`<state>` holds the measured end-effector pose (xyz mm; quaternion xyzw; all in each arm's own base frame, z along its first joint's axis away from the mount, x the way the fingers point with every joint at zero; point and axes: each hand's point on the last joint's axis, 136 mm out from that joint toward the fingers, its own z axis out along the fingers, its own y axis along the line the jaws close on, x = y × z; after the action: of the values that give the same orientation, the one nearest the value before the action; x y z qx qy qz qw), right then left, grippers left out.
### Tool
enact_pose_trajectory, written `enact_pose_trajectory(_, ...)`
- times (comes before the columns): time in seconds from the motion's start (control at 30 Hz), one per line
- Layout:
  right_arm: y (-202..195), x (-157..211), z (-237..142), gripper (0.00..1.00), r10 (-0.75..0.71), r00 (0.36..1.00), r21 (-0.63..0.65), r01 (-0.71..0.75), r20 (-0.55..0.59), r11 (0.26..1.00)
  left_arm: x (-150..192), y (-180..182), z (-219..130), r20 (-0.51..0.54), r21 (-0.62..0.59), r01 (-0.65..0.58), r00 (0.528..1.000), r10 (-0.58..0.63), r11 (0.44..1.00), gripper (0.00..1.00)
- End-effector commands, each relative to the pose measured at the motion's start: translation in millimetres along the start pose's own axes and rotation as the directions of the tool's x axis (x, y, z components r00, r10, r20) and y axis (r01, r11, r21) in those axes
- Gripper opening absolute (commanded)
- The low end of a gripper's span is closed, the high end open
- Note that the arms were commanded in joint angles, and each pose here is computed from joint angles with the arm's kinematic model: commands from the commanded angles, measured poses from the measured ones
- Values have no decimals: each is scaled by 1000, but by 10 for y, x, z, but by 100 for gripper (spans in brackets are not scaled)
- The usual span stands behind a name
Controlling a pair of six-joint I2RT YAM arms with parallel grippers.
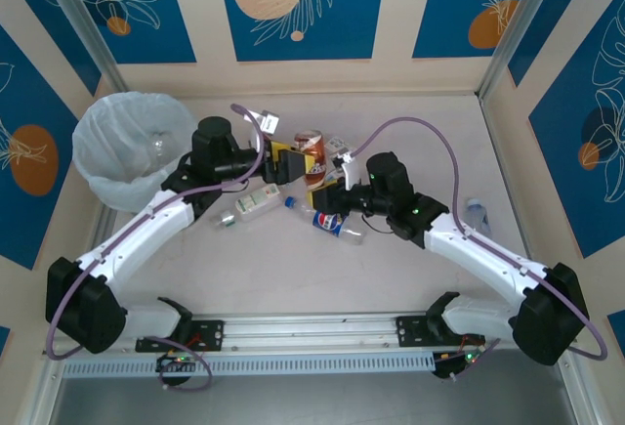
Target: Put the plastic bottles in the bin
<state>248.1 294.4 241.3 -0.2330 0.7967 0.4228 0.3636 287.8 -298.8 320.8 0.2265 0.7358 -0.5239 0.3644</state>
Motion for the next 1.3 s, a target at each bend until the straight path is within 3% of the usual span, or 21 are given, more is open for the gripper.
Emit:
enact_pose_trajectory(0.0,75,-116,48,0,-24,1000,22,24,4,999,-95,-38,79,20,-33,-50,999,51,998,99)
enact_pose_trajectory(0.27,152,-86,135,0,-50,999,22,50,12,999,-127,291,99,56,-211,4,998,8,977,78)
enact_pose_trajectory(0.5,163,-65,168,5,-56,998,33,56,3,998,-95,292,147,39,-191,20,999,-12,981,63)
enact_pose_trajectory(0.73,107,-93,193,29,-32,999,57,31,22,998,-64,281,137,28,-187,18,1000,-13,982,48)
enact_pose_trajectory(1.07,-52,-90,170,57,11,1000,125,-13,13,992,-106,408,111,47,-260,28,999,-16,965,45)
enact_pose_trajectory(1.27,-322,-67,104,86,83,996,235,-88,28,968,-133,585,25,63,-350,32,998,-11,936,46)
